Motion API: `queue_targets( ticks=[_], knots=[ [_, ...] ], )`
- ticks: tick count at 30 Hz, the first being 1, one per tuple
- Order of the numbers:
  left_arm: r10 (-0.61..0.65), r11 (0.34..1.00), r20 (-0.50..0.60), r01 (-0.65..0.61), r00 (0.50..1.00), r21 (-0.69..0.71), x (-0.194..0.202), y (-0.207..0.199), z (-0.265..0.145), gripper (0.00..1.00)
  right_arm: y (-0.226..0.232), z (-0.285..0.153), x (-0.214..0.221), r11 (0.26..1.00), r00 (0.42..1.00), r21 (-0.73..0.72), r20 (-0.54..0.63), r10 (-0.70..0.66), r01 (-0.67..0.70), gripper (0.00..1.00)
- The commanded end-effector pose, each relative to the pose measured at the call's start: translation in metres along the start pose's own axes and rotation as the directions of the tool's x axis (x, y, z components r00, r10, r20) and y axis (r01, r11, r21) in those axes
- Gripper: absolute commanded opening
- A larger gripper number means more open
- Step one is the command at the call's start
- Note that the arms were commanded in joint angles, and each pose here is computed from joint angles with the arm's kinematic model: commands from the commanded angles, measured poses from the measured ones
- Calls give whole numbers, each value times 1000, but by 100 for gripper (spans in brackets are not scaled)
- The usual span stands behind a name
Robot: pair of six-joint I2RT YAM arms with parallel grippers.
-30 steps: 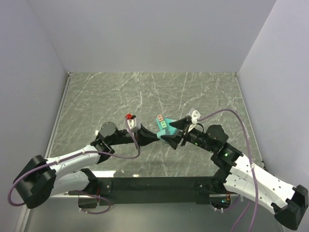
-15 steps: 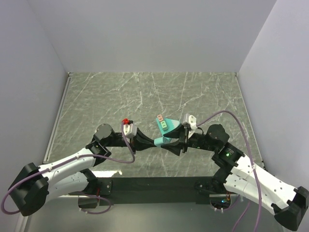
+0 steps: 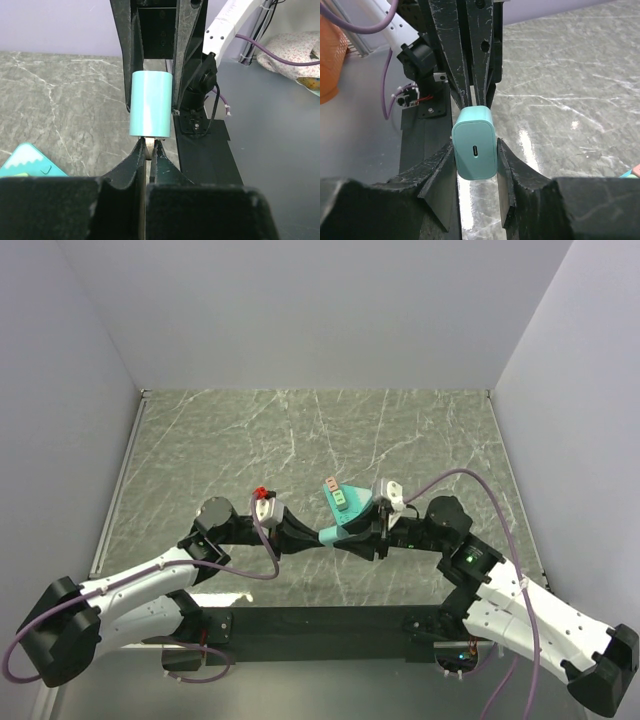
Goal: Insert the plug
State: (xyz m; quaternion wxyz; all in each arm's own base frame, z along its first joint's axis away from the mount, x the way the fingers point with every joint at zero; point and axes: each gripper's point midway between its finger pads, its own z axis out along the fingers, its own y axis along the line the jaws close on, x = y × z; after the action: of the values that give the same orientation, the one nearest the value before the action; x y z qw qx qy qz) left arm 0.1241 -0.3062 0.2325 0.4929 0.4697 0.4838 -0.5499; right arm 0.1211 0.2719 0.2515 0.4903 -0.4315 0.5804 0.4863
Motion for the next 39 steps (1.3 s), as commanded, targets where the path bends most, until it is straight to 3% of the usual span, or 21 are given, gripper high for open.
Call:
queue_targets(
  ticks=[1, 3, 4, 8, 13, 15, 17, 20, 25, 33, 39],
  knots=[
    [33, 999, 10, -33, 999, -11, -2, 6, 3, 2, 10, -6, -37, 996, 986, -17, 141, -88, 91, 6],
    [23, 998, 6, -23, 1000, -50, 0, 14, 3, 24, 3, -10, -42, 996, 982, 42, 169, -82, 76, 0],
    [19, 998, -2, -19, 1000, -61, 3, 17, 4, 40, -11, -13, -48, 991, 980, 130, 190, -66, 41, 0],
    [17, 992, -6, -18, 1000, -127, 7, 29, 2, 62, -31, -25, -65, 960, 970, 279, 236, -49, -19, 0],
    [5, 967, -3, -6, 1000, -256, 11, 59, -13, 65, -58, -40, -69, 887, 973, 447, 229, 11, -115, 0],
    [5, 935, 31, 6, 1000, -354, 6, 81, -27, 65, -78, -45, -61, 824, 979, 544, 198, 57, -158, 0],
    [-20, 840, 65, 52, 998, -540, 5, 119, -42, 68, -91, -43, -50, 776, 980, 600, 157, 121, -192, 0],
    [-74, 709, 107, 128, 992, -694, 9, 161, -57, 68, -114, -41, -29, 687, 974, 695, 94, 205, -211, 0],
    [-122, 648, 189, 223, 974, -729, 15, 191, -54, 69, -140, -40, 4, 567, 953, 803, 4, 302, -183, 0],
    [-180, 652, 242, 300, 953, -697, 24, 218, -30, 70, -143, -28, 35, 530, 918, 841, -118, 379, -110, 0],
    [-237, 640, 220, 323, 946, -697, 48, 234, -20, 70, -147, -18, 60, 502, 882, 864, -213, 421, -31, 0]
  ],
)
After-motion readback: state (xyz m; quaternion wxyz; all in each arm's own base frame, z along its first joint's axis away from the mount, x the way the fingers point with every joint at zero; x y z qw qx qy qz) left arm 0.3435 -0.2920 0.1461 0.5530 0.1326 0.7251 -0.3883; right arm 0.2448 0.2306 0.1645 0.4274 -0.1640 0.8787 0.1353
